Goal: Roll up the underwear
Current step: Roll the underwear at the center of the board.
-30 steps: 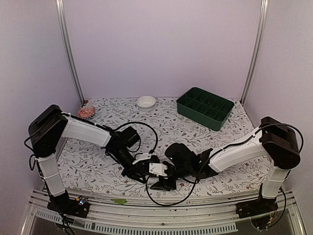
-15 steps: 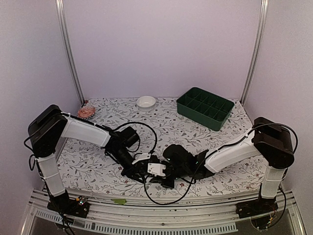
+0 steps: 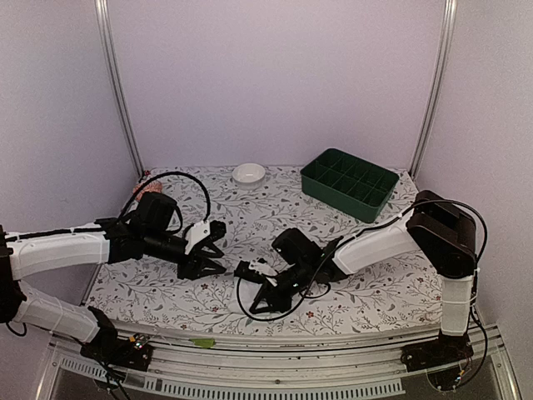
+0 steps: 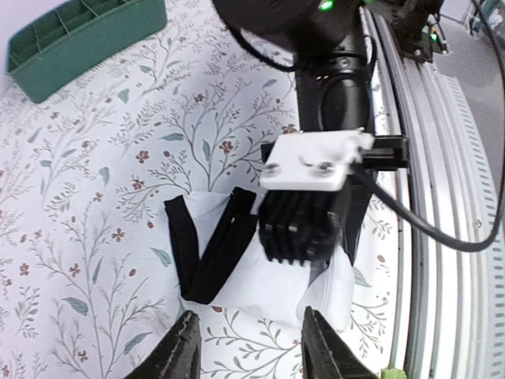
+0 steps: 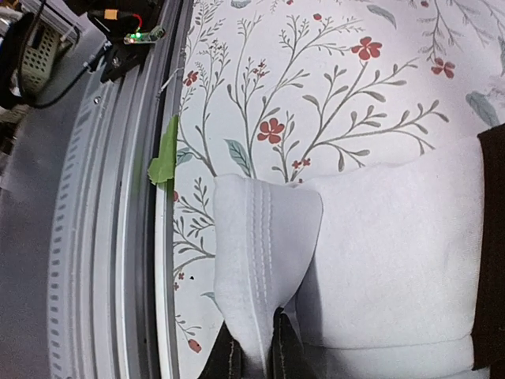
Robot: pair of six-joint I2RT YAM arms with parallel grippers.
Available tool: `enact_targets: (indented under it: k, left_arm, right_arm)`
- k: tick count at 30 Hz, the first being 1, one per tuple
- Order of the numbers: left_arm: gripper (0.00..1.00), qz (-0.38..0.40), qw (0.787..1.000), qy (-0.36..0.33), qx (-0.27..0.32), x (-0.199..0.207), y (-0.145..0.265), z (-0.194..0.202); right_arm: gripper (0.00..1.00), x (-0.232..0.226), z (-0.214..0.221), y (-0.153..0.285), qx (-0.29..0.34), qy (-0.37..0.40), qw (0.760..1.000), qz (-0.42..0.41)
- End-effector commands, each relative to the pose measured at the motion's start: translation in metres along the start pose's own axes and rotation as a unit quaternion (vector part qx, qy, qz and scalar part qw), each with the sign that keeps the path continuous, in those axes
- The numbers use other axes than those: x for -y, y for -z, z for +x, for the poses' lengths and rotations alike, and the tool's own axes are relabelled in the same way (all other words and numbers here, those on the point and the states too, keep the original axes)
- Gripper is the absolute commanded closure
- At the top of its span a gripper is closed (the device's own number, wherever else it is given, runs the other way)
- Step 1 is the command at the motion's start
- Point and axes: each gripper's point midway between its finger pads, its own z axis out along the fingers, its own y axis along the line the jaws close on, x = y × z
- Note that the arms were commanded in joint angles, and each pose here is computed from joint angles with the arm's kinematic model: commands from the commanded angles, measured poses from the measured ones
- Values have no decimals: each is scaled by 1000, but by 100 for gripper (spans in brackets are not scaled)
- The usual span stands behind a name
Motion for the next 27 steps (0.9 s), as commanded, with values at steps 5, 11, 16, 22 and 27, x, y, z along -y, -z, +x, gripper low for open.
enact_targets:
  k: [5,11,16,22,27]
  left_arm:
    - [51,-65,997,-32,24,21,18,12]
    - [50,-40,994,-101,-20,58,-7,25]
    - [50,-30,989,-139,-34,72,-31,31]
    - [51,-40,982,-179,-50,72,-55,32]
    - [52,-60,975,-200,-75,62,-72,40]
  right_arm:
    - [100,1,34,-5,-54,-220,963,-148]
    - [100,11,41,-7,-53,-286,937,-195]
    - [100,23,47,-14,-67,-329,920,-204]
    - [100,27,59,-23,-89,-364,905,-204]
    - [100,27,62,-24,-97,-375,899,-206]
